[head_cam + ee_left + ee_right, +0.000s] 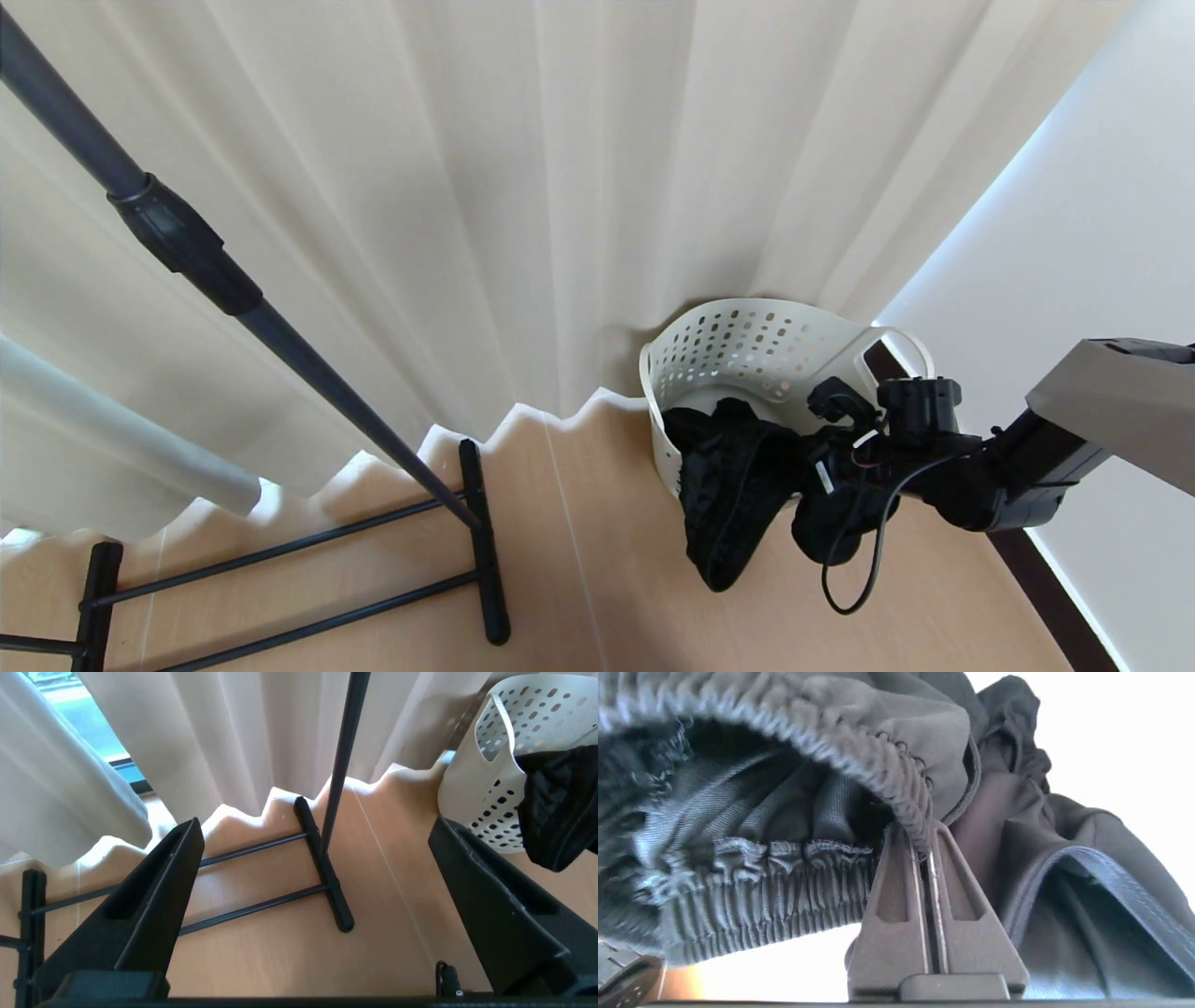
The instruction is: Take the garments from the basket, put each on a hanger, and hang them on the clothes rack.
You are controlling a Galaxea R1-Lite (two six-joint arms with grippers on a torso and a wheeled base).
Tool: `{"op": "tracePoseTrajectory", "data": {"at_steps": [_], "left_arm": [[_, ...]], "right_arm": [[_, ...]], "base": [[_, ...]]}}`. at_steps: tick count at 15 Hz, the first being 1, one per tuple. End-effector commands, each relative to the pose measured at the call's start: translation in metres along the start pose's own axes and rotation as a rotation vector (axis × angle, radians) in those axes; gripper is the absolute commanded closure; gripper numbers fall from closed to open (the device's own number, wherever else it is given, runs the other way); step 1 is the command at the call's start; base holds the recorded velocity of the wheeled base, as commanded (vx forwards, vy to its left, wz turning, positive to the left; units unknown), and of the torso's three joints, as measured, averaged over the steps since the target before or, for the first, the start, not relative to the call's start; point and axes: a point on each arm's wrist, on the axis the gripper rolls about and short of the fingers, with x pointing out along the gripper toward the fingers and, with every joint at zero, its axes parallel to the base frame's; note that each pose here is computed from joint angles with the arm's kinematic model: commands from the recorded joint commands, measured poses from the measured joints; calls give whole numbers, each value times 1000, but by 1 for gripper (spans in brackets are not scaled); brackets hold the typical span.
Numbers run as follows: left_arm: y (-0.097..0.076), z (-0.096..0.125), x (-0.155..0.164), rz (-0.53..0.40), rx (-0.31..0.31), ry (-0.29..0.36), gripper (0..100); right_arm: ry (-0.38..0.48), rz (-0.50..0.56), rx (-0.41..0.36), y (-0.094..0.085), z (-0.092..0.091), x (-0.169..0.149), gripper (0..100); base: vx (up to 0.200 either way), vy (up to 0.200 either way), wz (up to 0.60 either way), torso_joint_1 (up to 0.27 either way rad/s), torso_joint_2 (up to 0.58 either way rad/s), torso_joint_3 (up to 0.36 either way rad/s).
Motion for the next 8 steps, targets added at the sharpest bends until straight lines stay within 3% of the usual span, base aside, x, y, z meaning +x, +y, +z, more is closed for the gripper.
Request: {"op": "tracePoseTrajectory", "data": {"at_steps": [1,4,8], "left_arm": [[0,0,0,0,0,2,0],[0,0,0,0,0,2,0],[0,0,0,-5,3,1,0]], "right_arm": [[-40,-1,-22,9,18,-23,100],[-93,-28,-49,21,40,-60,100],[-234,-48,-131,65,75,-131,100]], "base": [[0,0,0,0,0,0],[0,0,0,0,0,0],[0,0,0,0,0,0]]}}
